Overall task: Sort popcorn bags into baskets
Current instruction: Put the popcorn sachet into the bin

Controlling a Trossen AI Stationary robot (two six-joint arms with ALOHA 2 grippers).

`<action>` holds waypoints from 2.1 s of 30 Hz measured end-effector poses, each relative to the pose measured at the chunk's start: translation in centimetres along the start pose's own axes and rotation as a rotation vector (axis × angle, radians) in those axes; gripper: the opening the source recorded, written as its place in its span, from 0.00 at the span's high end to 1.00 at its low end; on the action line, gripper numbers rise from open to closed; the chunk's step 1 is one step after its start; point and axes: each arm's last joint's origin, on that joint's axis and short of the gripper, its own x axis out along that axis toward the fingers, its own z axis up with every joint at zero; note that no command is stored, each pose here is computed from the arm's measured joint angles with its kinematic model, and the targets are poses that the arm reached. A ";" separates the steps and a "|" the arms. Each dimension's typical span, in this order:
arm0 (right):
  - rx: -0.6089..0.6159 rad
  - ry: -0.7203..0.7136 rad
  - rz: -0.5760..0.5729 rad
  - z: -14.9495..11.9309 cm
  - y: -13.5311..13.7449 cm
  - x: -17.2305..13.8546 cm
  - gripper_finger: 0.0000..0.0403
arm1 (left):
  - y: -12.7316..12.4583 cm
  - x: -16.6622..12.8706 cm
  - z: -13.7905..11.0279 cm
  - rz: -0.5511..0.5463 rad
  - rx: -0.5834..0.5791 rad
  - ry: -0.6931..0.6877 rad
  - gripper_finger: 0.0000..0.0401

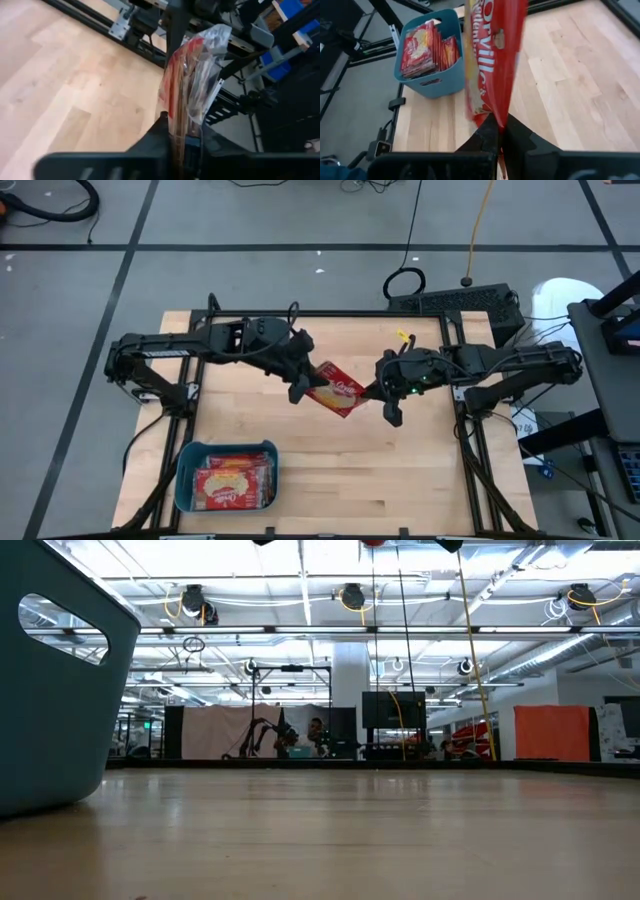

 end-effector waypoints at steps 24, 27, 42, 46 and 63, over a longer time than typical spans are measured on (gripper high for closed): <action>0.506 -0.289 -0.117 0.1 -0.8 -6.6 0.53 | -5.8 -2.5 -0.5 0.371 -0.211 -0.654 0.95; 0.489 -0.354 -0.038 0.5 -0.4 -5.9 0.52 | -6.6 -2.4 0.0 0.388 -0.211 -0.780 0.95; 0.690 -0.952 0.431 -2.5 -2.1 -0.8 0.46 | -8.0 1.0 1.6 0.264 -0.190 -1.018 0.95; 0.687 -1.033 0.430 -3.1 -2.6 -0.7 0.45 | -7.9 2.3 1.5 0.224 -0.201 -1.027 0.94; 0.592 -1.152 0.429 -2.5 -3.0 -1.7 0.96 | -7.2 4.8 1.4 0.193 -0.166 -1.031 0.87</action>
